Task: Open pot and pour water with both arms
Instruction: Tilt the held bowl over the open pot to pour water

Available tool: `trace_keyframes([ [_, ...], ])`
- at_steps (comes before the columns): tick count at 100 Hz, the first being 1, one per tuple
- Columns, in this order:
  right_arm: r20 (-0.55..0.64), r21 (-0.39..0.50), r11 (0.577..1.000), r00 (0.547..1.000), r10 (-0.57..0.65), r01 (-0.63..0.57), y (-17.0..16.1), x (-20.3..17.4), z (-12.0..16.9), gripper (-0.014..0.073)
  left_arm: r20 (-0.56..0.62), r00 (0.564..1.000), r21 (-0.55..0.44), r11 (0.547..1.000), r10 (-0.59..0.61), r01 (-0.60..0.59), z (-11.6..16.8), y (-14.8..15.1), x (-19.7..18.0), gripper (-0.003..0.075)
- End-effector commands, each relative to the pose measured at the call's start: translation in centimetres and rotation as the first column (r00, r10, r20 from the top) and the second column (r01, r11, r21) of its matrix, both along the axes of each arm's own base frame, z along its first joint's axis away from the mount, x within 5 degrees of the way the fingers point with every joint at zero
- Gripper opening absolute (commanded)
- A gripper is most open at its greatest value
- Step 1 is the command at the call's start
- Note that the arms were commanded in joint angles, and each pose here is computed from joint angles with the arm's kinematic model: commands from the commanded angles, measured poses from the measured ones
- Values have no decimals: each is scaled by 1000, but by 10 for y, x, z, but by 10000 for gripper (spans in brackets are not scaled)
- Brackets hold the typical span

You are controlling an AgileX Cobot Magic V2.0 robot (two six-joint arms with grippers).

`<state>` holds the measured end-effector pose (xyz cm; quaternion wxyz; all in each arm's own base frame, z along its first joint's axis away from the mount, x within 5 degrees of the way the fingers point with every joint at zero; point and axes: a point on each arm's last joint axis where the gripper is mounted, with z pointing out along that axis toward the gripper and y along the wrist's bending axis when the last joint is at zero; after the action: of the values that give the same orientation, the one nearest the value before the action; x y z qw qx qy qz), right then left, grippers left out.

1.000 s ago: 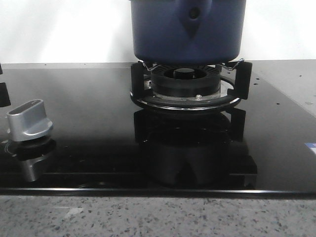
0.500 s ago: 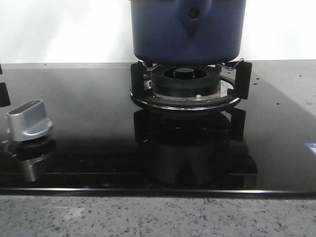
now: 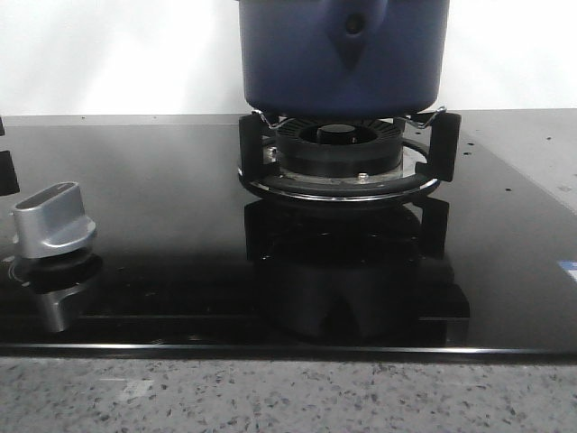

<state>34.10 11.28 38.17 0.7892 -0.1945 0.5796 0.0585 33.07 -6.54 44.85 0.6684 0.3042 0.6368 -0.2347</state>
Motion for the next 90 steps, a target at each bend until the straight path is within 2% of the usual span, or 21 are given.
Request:
trace_keyframes([
  [1, 203, 71, 997, 979, 15, -30, -5, -17, 35, -47, 82, 997, -99, 995, -4, 12, 34, 1, -20, 318],
  [31, 316, 118, 990, 948, 35, -76, -6, -27, 24, -47, 82, 997, -99, 995, -4, 12, 34, 1, -20, 318],
  [61, 402, 190, 978, 915, 4, -88, -11, -32, 33, -47, 82, 997, -99, 995, -4, 12, 34, 1, -20, 318],
  [90, 422, 181, 981, 906, -14, -70, -11, -33, 34, -47, 82, 997, -99, 995, -4, 12, 34, 1, -20, 318],
])
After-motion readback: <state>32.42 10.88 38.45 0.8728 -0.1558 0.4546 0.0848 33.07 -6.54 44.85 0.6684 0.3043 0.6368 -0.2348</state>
